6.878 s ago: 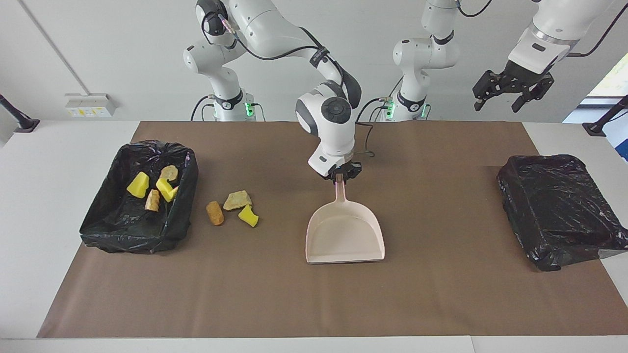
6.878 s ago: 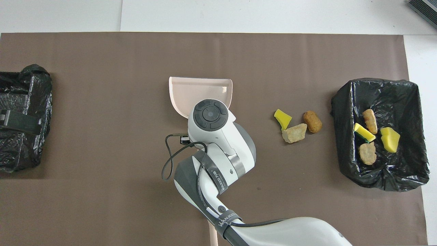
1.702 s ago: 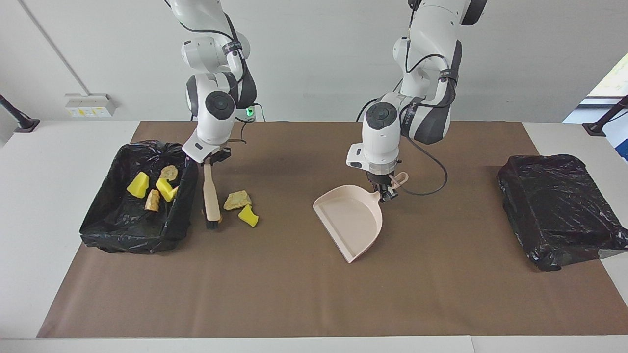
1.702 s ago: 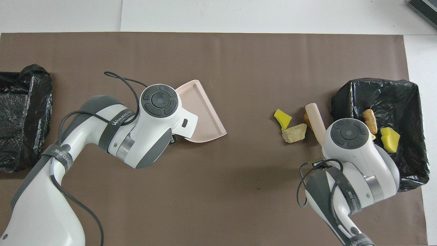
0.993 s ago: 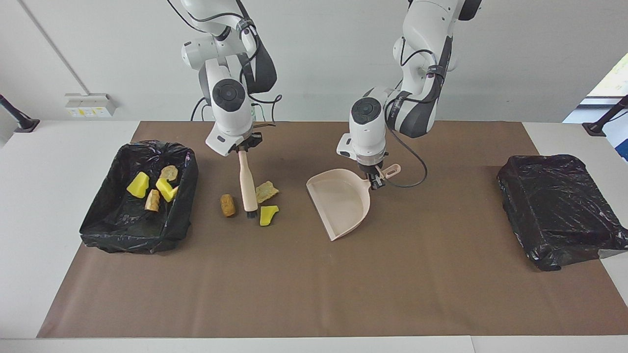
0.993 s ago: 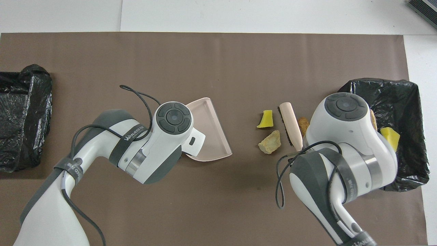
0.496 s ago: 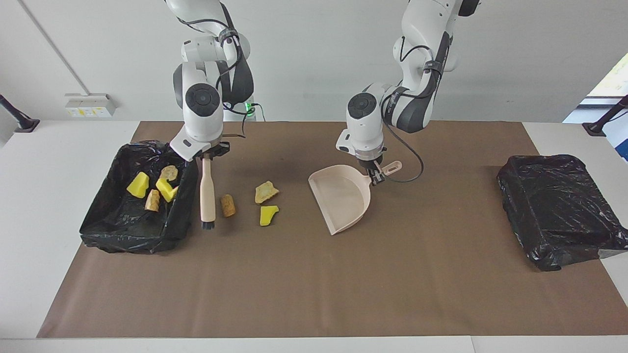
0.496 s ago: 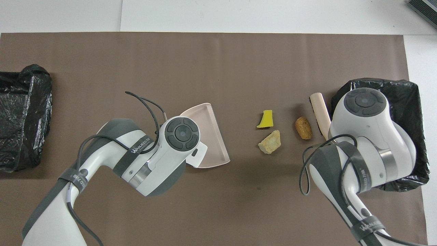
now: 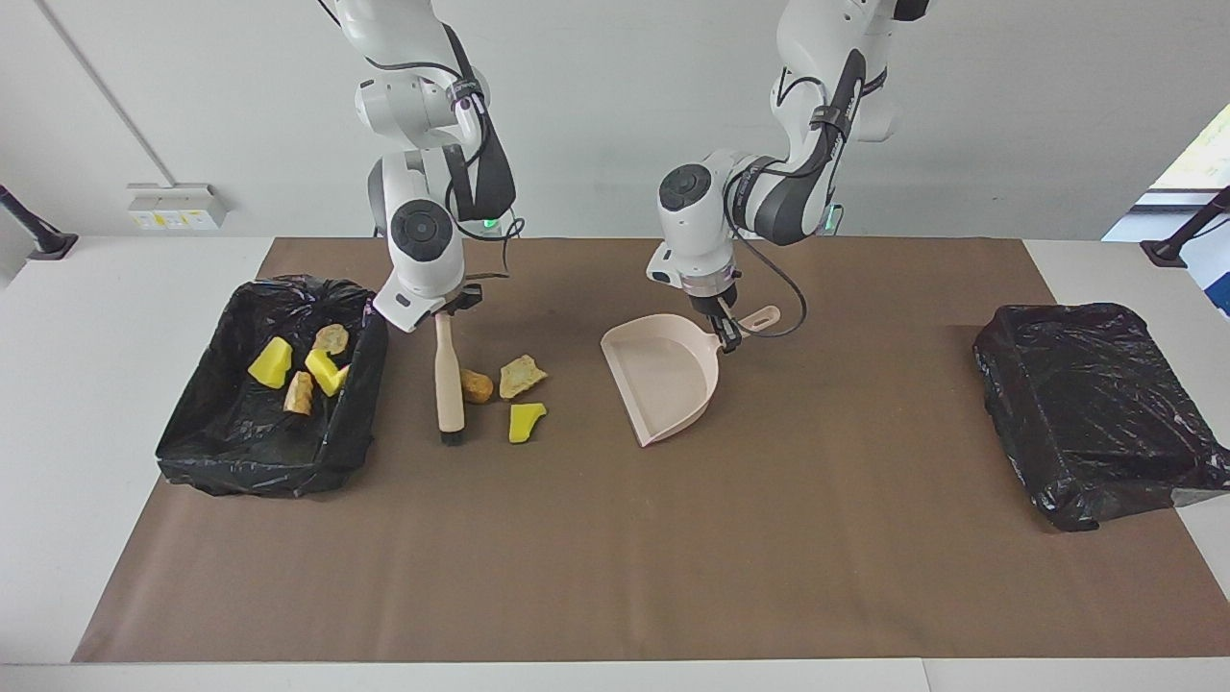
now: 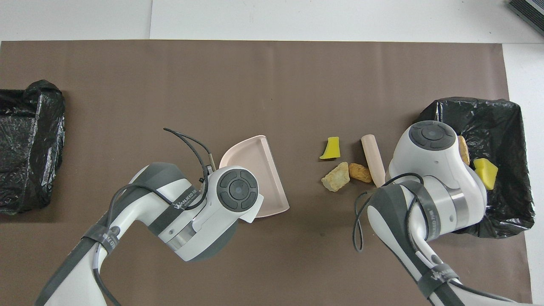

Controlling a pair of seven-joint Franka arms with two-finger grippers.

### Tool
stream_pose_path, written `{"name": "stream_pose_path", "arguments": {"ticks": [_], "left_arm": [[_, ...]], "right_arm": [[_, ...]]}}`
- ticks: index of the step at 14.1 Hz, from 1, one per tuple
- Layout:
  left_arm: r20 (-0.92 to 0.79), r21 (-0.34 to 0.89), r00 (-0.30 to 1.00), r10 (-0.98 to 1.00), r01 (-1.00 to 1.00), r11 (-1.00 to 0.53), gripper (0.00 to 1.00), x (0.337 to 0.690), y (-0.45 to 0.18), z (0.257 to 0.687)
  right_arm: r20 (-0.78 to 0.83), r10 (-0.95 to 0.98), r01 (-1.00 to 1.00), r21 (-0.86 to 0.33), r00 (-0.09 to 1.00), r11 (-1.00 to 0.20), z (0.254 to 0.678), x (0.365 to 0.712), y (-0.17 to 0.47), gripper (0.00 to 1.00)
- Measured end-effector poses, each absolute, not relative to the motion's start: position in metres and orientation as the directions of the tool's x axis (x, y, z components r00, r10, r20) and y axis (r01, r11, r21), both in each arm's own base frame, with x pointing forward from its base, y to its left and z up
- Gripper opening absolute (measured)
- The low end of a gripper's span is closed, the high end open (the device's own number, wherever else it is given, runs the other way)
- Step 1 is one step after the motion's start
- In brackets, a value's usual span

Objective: Sweep and dump trash in bin
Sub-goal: 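Sweep the sponge and bread pieces toward the dustpan with the right gripper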

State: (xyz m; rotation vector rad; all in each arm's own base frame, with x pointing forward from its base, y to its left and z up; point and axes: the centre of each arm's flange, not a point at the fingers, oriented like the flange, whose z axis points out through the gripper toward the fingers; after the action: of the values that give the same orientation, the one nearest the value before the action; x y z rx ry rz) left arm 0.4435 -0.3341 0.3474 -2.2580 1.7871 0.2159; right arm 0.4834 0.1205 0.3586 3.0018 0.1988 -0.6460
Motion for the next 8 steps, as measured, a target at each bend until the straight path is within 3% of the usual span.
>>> {"name": "stream_pose_path", "arguments": {"ticks": [5, 8], "left_arm": [[-0.275, -0.104, 0.247, -0.929, -0.968, -0.227, 0.33, 0.443, -0.331, 0.343], [-0.275, -0.104, 0.252, -0.928, -0.967, -0.232, 0.33, 0.442, -0.329, 0.34]], "right_arm": [[-0.439, 0.113, 0.069, -0.115, 0.891, -0.991, 0.362, 0.463, 0.191, 0.26], [-0.446, 0.084, 0.031, -0.125, 0.891, -0.992, 0.366, 0.458, 0.207, 0.26]]}}
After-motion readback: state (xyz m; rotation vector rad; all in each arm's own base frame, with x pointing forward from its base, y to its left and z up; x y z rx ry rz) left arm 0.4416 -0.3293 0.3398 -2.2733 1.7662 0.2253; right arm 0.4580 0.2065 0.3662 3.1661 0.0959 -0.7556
